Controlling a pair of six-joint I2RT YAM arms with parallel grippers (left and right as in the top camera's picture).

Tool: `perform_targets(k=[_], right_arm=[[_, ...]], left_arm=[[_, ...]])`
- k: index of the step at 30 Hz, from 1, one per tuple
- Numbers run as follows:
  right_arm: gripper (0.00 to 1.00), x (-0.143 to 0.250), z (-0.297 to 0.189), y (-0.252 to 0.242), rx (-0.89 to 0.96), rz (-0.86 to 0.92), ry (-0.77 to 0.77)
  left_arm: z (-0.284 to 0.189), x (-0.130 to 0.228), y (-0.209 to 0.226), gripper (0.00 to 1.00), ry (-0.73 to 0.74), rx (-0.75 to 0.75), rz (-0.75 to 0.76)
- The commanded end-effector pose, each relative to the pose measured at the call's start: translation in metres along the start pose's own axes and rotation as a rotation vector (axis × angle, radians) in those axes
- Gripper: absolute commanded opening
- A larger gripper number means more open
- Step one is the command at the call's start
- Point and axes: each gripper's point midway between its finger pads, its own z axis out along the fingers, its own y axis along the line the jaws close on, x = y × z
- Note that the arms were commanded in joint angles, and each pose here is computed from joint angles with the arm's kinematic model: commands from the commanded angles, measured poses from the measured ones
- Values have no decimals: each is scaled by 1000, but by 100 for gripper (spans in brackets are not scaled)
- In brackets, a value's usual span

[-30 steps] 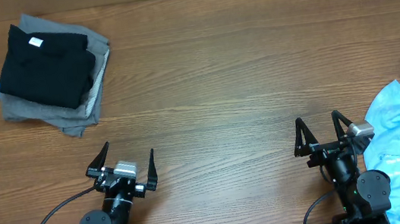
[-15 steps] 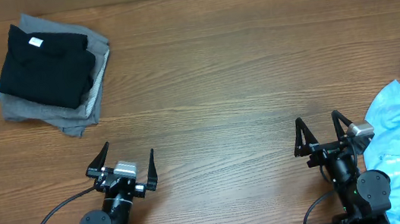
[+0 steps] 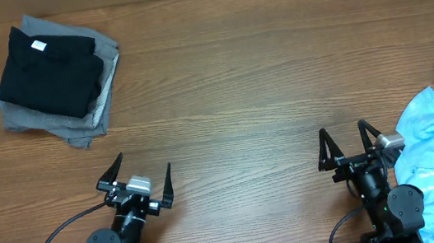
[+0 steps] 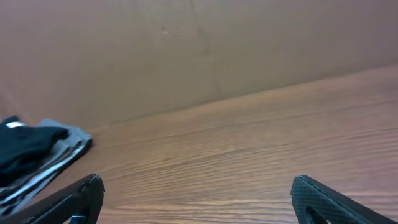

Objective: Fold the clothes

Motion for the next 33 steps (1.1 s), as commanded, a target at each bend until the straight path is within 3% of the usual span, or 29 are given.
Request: perform_targets(k=[1, 4, 8, 13, 20, 27, 30, 33], right_arm=[[100, 1, -1, 19, -114, -1, 5], [100, -18, -7, 39, -204, -14, -26], [100, -55, -18, 54, -229, 8, -61], [100, -97, -25, 63, -163, 44, 49], [100, -110, 14, 58, -6, 116, 413], [100, -103, 80, 43, 108, 103, 725], [100, -90, 101, 14, 241, 102, 801], [100, -72, 111, -31, 421, 218, 836]], left_arm=[[-2, -14, -17, 100, -61, 104, -60], [-7, -44, -15, 100, -127, 120, -227], [-19, -86, -11, 100, -193, 124, -220], [-29, -141, -2, 100, -149, 125, -218], [-1, -180, 8, 100, 141, 155, -266], [31, -189, 16, 100, 499, 182, -334], [39, -187, 17, 100, 595, 201, -321], [46, -184, 18, 100, 652, 207, -331]])
